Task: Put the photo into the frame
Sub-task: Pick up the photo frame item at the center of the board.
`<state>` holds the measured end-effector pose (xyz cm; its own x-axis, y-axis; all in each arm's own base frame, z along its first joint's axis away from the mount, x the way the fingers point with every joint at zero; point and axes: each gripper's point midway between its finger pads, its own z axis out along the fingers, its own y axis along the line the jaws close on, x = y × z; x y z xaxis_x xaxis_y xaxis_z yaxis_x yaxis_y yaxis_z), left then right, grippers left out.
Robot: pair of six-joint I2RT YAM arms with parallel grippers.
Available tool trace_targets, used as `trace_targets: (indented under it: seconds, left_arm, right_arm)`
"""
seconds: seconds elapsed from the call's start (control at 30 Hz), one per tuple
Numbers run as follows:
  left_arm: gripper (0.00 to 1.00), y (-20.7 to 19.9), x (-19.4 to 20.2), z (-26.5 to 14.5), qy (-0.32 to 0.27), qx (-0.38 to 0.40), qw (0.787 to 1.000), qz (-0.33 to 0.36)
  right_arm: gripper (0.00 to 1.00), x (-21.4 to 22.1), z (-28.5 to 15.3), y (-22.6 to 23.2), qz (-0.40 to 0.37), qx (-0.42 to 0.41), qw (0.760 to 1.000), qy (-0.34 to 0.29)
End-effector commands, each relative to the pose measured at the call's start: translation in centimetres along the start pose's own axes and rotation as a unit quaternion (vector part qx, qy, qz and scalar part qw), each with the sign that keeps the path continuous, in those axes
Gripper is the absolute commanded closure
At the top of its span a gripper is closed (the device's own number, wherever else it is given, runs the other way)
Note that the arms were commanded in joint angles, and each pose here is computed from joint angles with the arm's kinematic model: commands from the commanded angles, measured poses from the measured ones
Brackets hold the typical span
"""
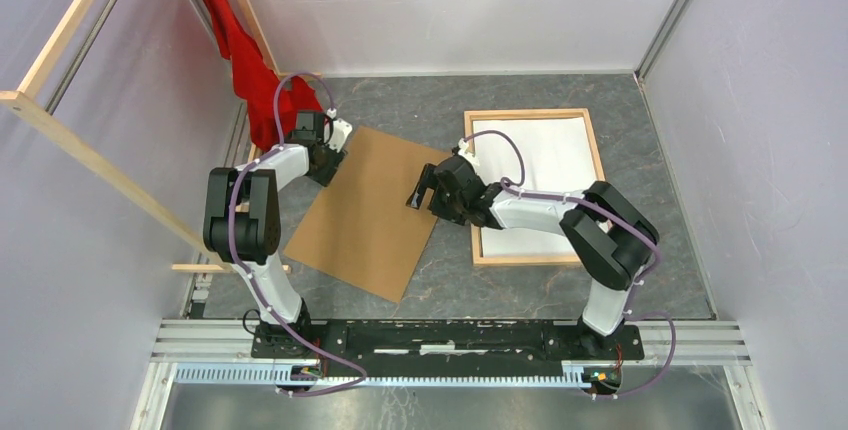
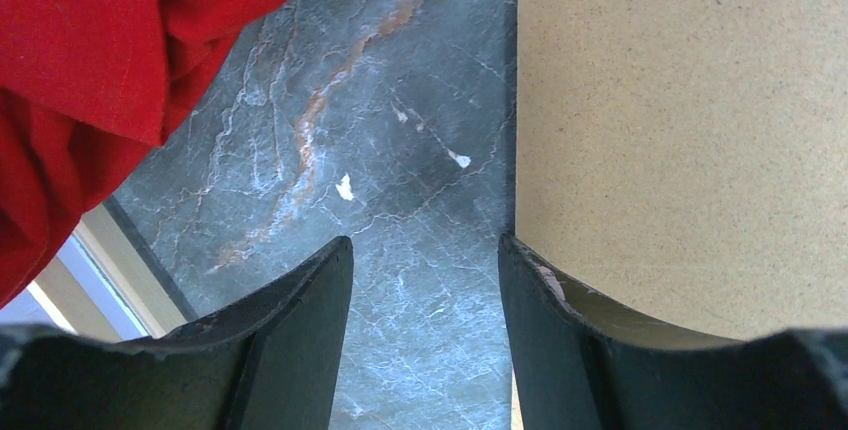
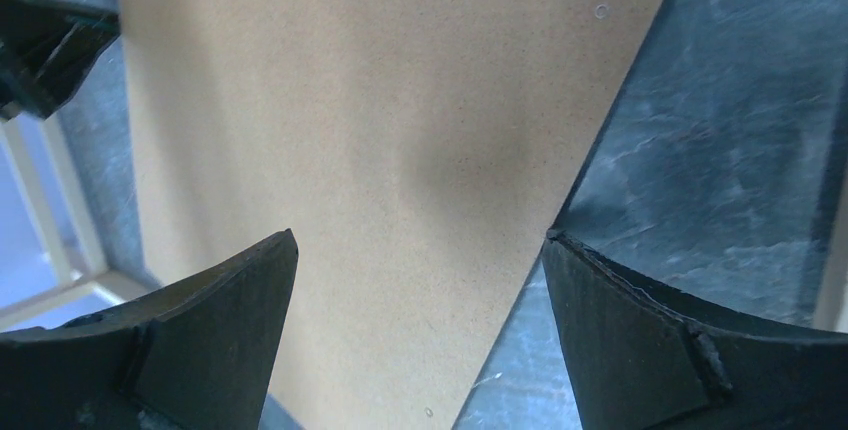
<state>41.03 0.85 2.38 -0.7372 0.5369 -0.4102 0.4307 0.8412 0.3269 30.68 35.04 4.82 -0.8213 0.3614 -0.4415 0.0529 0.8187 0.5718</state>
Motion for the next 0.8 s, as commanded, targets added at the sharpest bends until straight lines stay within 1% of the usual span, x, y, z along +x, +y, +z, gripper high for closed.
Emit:
trace_targets:
  seconds: [0.0,0.1,0.27,0.37,0.53,0.63,0.77]
  left_arm:
    - [0.37,-6.6,5.2,0.8,0.085,0.112,0.990,0.003]
    - [0.37,-6.7,5.3,0.8,0.086,0.113,0.990,0.006]
    - [0.37,-6.8,5.3,0.7,0.086,0.118,0.989,0.007]
    - [0.37,-7.1,5.3,0.5,0.086,0.124,0.989,0.007]
    - [0.38,-7.8,5.3,0.2,0.085,0.144,0.986,0.005]
    - [0.38,-7.9,5.1,-0.1,0.083,0.151,0.985,0.004]
    - [0.38,-8.0,4.5,-0.5,0.075,0.158,0.985,0.000]
  right_arm:
    - [0.02,-3.1,-6.4,13.3,0.039,-0.250,0.967,-0.022]
    - [0.02,-3.5,-8.4,15.3,0.044,-0.296,0.954,-0.026]
    - [0.02,-4.6,-11.7,17.8,0.057,-0.374,0.925,-0.046]
    - [0.02,-4.9,-12.7,18.9,0.062,-0.409,0.909,-0.050]
    - [0.02,-5.0,-13.9,20.5,0.083,-0.477,0.874,-0.045]
    - [0.02,-4.9,-13.8,21.2,0.091,-0.494,0.864,-0.036]
    - [0.02,-4.6,-13.3,21.6,0.091,-0.498,0.862,-0.025]
